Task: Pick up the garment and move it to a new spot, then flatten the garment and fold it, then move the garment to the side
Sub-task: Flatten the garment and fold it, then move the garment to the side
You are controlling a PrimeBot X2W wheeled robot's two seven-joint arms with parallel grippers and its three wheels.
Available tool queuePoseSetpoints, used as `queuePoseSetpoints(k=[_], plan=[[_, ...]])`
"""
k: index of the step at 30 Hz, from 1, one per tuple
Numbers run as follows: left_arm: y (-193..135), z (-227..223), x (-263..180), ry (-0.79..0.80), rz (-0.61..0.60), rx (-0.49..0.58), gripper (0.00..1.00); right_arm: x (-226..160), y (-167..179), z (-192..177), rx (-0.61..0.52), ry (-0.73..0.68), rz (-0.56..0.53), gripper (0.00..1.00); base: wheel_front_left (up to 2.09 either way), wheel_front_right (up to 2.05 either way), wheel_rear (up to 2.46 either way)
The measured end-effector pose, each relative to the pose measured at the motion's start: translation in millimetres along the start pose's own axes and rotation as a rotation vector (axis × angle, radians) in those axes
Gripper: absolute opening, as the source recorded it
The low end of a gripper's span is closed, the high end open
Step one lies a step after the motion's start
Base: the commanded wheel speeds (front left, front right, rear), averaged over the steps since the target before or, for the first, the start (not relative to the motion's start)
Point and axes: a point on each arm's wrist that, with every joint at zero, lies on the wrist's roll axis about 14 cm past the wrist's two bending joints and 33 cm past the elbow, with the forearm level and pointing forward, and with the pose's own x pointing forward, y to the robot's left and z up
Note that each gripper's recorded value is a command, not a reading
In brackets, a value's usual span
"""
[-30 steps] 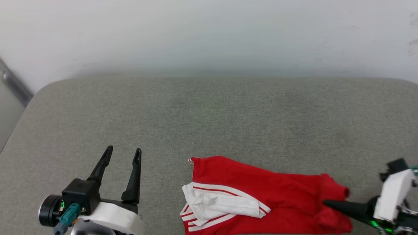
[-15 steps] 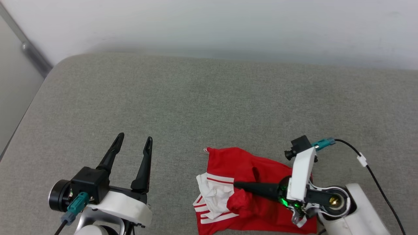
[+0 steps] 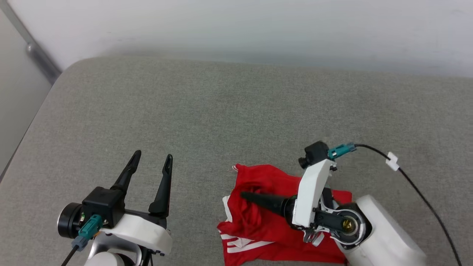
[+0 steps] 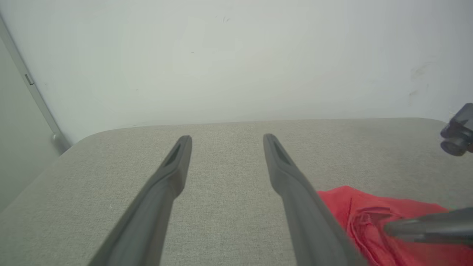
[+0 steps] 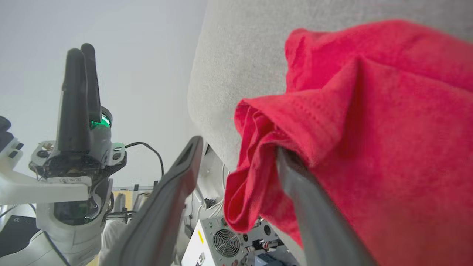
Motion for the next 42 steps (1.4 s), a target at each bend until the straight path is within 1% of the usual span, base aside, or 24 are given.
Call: queuePoseSetpoints(k=[2,5,8,13,15,18,22,26,32,42], plan=[[-2.0,1.7,-0.3,-0.006,-0.004,-0.001,1.0,-9.4,2.7,15.8,-0.116,-0.081,-0.036,1.0,0.0,0.0,0.0],[-4.3,3.7,-1.8,-0.014,-0.003,-0.008,1.0,-38.5,-13.6,47.2,-0.336,-0.246,-0.177,1.0,0.0,0.0,0.0],[-6.3,5.9,-1.3,-0.023,0.0,-0.01,1.0,-75.0,-24.6,78.3,-0.517,-0.421,-0.302,1.0,0.0,0.0,0.0],[-9.4,7.4,-2.1,-0.036,0.005,-0.019,1.0,-156.4,-37.8,114.5,-0.695,-0.716,-0.496,1.0,0.0,0.0,0.0],[-10.1,8.0,-2.0,-0.04,0.009,-0.019,1.0,-191.3,-36.7,122.2,-0.725,-0.843,-0.552,1.0,0.0,0.0,0.0],[-9.8,9.5,-2.3,-0.049,0.018,-0.021,1.0,-231.2,-33.7,120.1,-0.768,-0.964,-0.631,1.0,0.0,0.0,0.0],[-11.8,9.4,-3.2,-0.052,0.016,-0.019,1.0,-263.1,-25.9,106.3,-0.8,-1.055,-0.701,1.0,0.0,0.0,0.0],[-15.2,9.6,-6.3,-0.055,0.003,-0.009,1.0,-271.2,-22.3,84.1,-0.799,-1.064,-0.737,1.0,0.0,0.0,0.0],[-14.8,3.6,-13.9,-0.039,0.003,-0.001,1.0,-270.8,-20.0,57.8,-0.758,-1.053,-0.746,1.0,0.0,0.0,0.0],[-13.1,0.9,-15.0,-0.034,0.013,-0.004,1.0,-270.2,-20.2,53.0,-0.72,-1.04,-0.754,1.0,0.0,0.0,0.0]])
